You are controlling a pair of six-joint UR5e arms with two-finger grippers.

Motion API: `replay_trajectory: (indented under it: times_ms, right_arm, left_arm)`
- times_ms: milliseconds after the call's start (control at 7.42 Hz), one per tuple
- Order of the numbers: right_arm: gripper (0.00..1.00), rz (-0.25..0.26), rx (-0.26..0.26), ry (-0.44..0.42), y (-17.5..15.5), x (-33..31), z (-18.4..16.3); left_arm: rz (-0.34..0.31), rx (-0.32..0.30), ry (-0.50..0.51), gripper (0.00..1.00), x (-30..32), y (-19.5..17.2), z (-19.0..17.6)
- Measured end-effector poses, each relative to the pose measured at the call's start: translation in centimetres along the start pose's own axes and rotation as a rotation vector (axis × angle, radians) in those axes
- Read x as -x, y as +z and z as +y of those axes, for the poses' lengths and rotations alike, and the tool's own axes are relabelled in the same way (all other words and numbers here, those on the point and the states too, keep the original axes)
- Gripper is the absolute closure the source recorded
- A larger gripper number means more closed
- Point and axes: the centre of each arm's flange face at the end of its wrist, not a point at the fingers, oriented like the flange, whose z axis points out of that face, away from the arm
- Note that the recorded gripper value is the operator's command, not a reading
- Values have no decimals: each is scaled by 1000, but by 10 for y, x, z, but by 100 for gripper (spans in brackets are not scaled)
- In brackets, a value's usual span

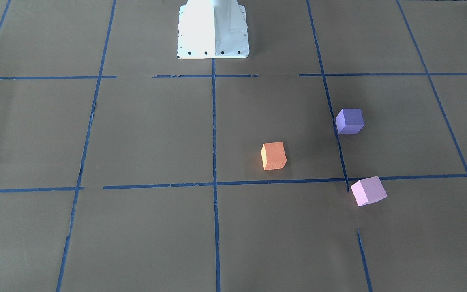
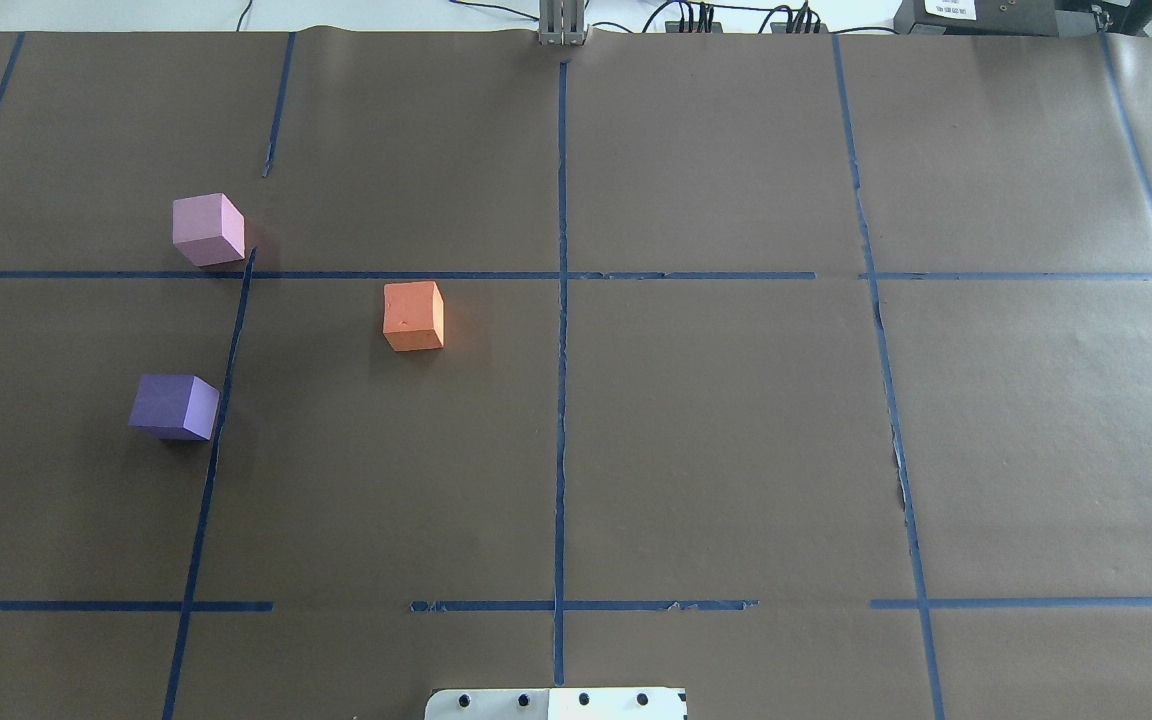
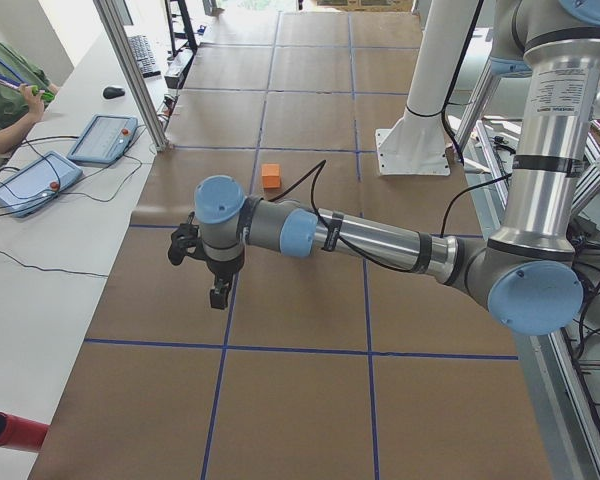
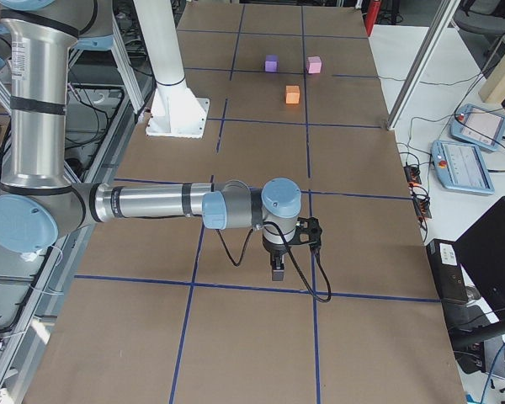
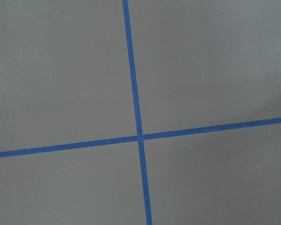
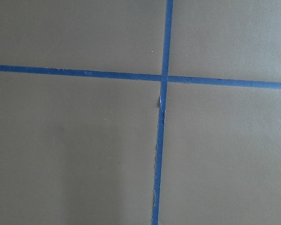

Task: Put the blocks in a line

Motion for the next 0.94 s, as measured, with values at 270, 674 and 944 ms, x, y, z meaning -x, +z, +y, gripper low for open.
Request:
replay_trajectory:
  times_ms: [270,674,944]
  right_arm:
    - [0,0,0,0,0,0,0]
    - [0,0,0,0,0,0,0]
    - [0,0,0,0,0,0,0]
  left_arm:
    - [54,-13,44,0,-114,-8,-19]
    - [155,23,41,0,-308,15,-43]
    - [135,41,-1,0,-426,58,-40]
